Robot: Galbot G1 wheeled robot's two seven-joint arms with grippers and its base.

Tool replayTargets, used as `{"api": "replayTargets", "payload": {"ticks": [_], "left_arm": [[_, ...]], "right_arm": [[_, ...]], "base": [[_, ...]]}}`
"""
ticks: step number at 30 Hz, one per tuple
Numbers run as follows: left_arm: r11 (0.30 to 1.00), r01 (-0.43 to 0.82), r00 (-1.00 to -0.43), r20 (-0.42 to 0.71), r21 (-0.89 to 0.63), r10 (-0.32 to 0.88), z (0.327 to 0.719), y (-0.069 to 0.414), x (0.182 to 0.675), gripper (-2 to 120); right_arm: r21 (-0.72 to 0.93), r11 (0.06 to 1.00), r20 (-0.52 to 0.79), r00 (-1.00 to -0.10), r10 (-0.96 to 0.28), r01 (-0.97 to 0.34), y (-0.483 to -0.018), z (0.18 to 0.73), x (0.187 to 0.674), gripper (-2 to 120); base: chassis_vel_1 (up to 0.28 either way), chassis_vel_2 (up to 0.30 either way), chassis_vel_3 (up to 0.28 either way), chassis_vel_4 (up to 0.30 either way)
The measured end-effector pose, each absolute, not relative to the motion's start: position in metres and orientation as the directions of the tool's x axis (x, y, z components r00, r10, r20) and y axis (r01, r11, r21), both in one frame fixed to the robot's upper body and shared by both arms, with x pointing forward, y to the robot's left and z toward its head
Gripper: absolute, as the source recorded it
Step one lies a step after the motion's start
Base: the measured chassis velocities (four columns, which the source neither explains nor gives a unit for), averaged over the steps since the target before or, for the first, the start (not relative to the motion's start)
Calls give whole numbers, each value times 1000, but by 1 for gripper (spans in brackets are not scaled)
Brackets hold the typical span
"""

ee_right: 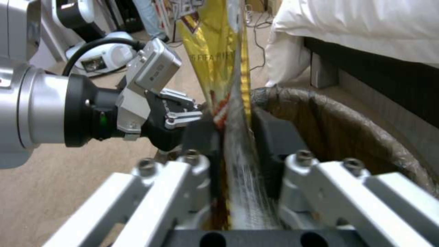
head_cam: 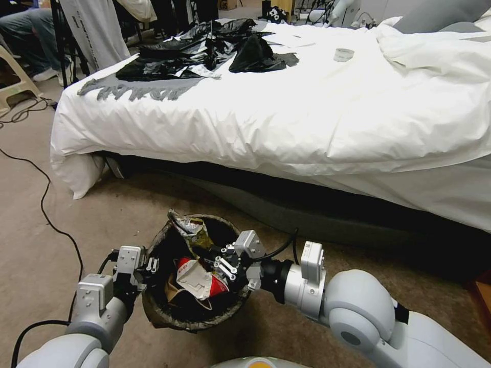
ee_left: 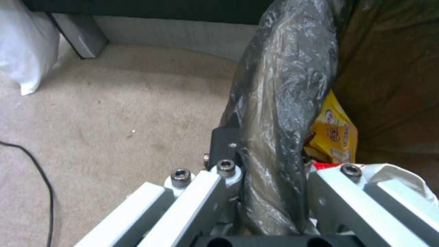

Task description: Pick up the trash bin, then pick up the garbage from the floor and place it into the trash bin.

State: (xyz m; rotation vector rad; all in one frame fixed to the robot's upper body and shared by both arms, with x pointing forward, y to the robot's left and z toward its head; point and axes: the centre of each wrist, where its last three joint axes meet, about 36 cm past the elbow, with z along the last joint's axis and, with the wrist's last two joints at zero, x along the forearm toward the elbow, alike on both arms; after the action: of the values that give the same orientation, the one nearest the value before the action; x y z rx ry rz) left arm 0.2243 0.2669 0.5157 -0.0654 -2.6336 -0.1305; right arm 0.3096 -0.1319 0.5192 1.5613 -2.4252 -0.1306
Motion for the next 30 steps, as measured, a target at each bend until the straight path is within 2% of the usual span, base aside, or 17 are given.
{"api": "replayTargets", "payload": {"ticks": [2, 3, 6, 8, 11, 13, 15, 17, 20, 26, 30], "left_arm": [[994, 71, -874, 485, 81, 23, 516, 267, 224, 3], [994, 71, -874, 485, 81, 23, 516, 267, 224, 3], [994, 70, -875, 484, 80, 23, 516, 267, 224, 3], [994, 70, -875, 483, 80, 23, 516, 267, 224, 3], [994, 70, -876, 482, 80, 23, 516, 267, 225, 3], [994, 70, -876, 482, 80, 23, 516, 267, 225, 3], [994, 71, -876, 481, 80, 23, 516, 267, 225, 3], [994, 71, -876, 481, 80, 24, 516, 267, 225, 3], [994, 73, -877, 480, 79, 26, 516, 267, 225, 3], [994, 74, -878, 478, 79, 27, 517, 267, 226, 3], [994, 72, -879, 477, 80, 25, 517, 268, 226, 3]], "right_arm": [[209, 420, 165, -391, -905, -883, -132, 520, 309, 34], [209, 420, 165, -391, -905, -883, -132, 520, 309, 34], [202, 417, 163, -390, -906, -886, -134, 523, 307, 48], [199, 418, 162, -391, -906, -886, -135, 525, 307, 52], [186, 423, 158, -398, -904, -887, -139, 529, 306, 67], [186, 424, 158, -399, -903, -886, -139, 529, 306, 67], [178, 432, 155, -408, -900, -884, -144, 533, 304, 80], [174, 437, 155, -414, -897, -883, -147, 534, 303, 84], [163, 449, 144, -429, -892, -878, -153, 540, 301, 97], [146, 471, 115, -458, -882, -870, -162, 549, 297, 100], [131, 528, 64, -525, -849, -839, -169, 561, 288, 100]], "base": [[0, 0, 0, 0], [0, 0, 0, 0], [0, 0, 0, 0], [0, 0, 0, 0], [0, 0, 0, 0], [0, 0, 0, 0], [0, 0, 0, 0], [0, 0, 0, 0], [0, 0, 0, 0], [0, 0, 0, 0], [0, 0, 0, 0]]}}
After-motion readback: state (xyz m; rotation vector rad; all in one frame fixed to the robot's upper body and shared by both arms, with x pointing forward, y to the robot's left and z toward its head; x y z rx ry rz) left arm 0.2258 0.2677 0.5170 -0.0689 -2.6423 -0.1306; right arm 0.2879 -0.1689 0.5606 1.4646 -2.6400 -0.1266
